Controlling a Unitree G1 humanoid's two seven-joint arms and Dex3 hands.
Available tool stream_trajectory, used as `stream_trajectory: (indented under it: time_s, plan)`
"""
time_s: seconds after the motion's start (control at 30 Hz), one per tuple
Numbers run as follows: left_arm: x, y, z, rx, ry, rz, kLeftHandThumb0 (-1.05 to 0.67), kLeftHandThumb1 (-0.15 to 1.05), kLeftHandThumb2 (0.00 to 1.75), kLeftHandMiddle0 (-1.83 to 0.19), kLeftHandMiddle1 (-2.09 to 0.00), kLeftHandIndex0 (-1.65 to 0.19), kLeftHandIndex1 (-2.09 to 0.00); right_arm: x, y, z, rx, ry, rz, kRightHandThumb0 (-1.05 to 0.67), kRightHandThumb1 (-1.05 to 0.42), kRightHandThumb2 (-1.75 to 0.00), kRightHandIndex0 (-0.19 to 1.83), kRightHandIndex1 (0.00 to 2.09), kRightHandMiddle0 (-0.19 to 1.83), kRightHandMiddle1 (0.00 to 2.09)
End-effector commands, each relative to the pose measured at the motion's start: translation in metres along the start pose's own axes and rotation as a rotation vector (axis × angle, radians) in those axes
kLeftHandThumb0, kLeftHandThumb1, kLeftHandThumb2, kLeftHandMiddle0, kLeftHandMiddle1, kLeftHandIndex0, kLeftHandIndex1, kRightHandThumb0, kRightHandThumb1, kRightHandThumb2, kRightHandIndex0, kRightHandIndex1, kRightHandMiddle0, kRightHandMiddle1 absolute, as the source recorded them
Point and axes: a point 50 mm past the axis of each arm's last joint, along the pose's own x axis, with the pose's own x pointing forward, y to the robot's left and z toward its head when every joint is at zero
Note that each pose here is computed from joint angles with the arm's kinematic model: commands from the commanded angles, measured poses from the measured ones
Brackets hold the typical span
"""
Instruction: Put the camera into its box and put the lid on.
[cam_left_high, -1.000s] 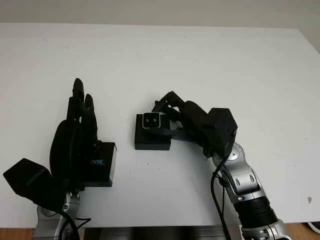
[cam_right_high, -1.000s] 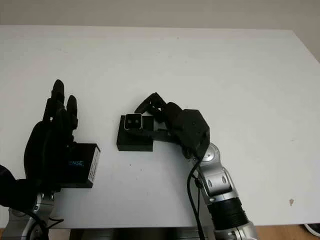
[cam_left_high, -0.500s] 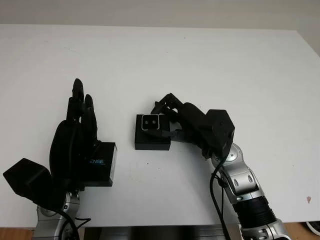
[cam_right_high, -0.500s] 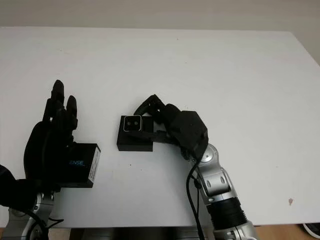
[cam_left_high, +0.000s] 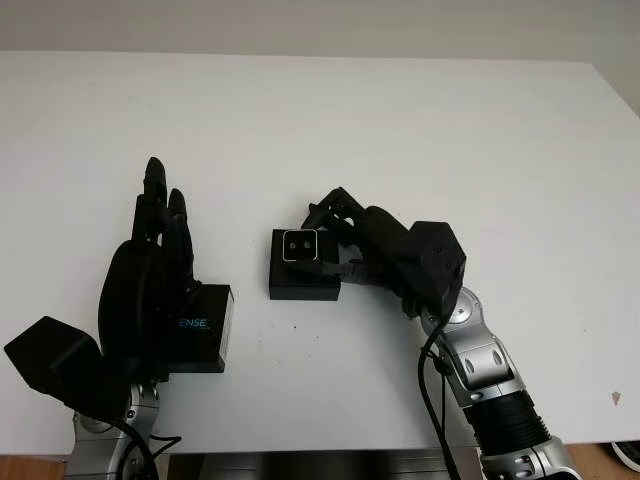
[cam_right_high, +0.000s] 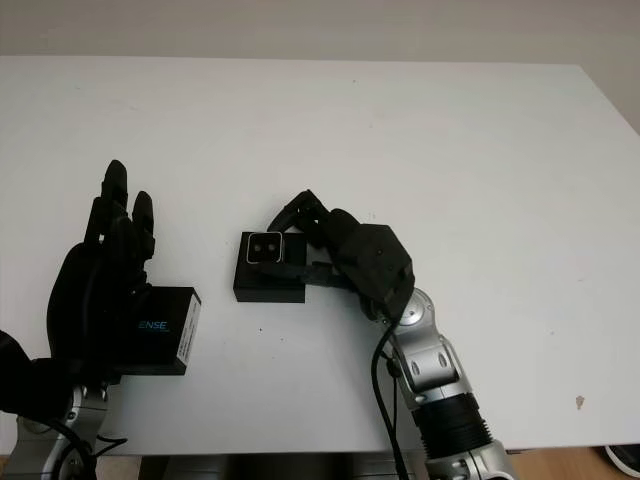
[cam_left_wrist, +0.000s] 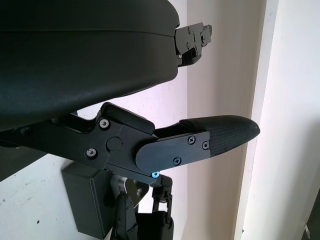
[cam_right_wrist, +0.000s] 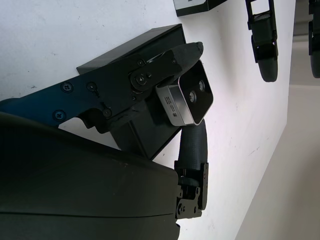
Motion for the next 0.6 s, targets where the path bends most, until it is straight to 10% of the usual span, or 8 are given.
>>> stream_trajectory:
  time_s: [0.0,0.57]
  plan:
    - [0.0003,0.0019,0.002,0.009,-0.007,-0.001,-0.77,1.05,0.64,0.19,0.0,0.19,0.0,-0.0026,0.0025,-0.0086,0.004,0.034,0.001,-0.48,-1.05,-0.13,0.2,0.05,0.17,2.09]
    - [-0.0001,0.0039,0.0024,0.008,-0.003,0.001,-0.78,1.05,0.62,0.19,0.0,0.19,0.0,-0.0048,0.003,-0.0113,-0.003,0.045,-0.003,-0.49,-1.05,-0.16,0.19,0.05,0.13,2.09]
